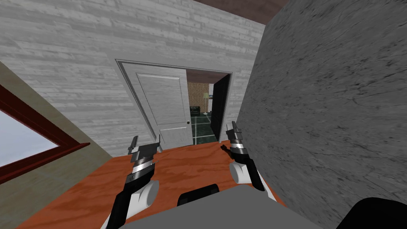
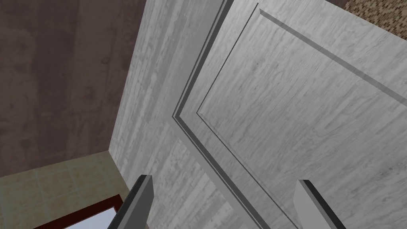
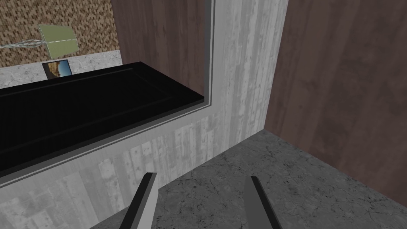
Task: Push the door open
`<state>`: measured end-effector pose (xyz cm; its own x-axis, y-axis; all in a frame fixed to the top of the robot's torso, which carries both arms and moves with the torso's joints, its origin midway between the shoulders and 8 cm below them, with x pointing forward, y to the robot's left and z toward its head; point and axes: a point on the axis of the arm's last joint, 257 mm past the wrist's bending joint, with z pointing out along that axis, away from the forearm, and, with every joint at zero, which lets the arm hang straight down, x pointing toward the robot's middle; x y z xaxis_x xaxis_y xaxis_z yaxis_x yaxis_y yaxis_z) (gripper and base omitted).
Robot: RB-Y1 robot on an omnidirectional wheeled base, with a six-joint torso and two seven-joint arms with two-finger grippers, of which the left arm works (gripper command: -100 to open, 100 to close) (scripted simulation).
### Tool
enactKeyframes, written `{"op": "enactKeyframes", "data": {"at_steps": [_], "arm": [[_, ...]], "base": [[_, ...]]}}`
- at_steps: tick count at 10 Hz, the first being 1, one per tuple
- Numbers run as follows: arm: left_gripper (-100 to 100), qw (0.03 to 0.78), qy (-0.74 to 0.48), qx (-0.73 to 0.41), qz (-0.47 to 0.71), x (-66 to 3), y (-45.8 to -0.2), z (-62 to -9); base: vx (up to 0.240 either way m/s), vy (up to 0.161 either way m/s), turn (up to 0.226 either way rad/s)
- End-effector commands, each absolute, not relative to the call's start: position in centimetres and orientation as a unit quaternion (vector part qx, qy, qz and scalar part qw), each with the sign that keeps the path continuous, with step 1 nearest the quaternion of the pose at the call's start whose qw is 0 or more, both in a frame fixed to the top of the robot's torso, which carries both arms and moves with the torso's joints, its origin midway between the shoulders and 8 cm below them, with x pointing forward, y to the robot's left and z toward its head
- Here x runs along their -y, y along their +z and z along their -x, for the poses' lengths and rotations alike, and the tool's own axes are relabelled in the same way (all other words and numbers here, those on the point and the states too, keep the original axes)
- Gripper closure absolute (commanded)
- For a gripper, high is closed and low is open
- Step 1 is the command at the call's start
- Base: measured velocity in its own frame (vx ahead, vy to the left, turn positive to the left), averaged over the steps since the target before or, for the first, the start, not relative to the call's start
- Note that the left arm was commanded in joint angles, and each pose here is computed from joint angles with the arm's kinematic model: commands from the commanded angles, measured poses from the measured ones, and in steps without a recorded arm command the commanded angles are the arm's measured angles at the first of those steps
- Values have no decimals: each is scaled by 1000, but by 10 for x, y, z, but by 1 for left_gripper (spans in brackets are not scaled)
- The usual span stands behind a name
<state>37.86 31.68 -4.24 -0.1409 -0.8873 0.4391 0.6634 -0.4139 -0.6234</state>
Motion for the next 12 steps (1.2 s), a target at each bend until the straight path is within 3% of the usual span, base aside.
{"op": "enactKeyframes", "data": {"at_steps": [1, 12], "arm": [[-100, 505, -747, -136, 410, -319, -56, -386], [-100, 402, -766, -81, 495, -337, -144, -423]], "base": [[90, 26, -133], [85, 33, -118]]}}
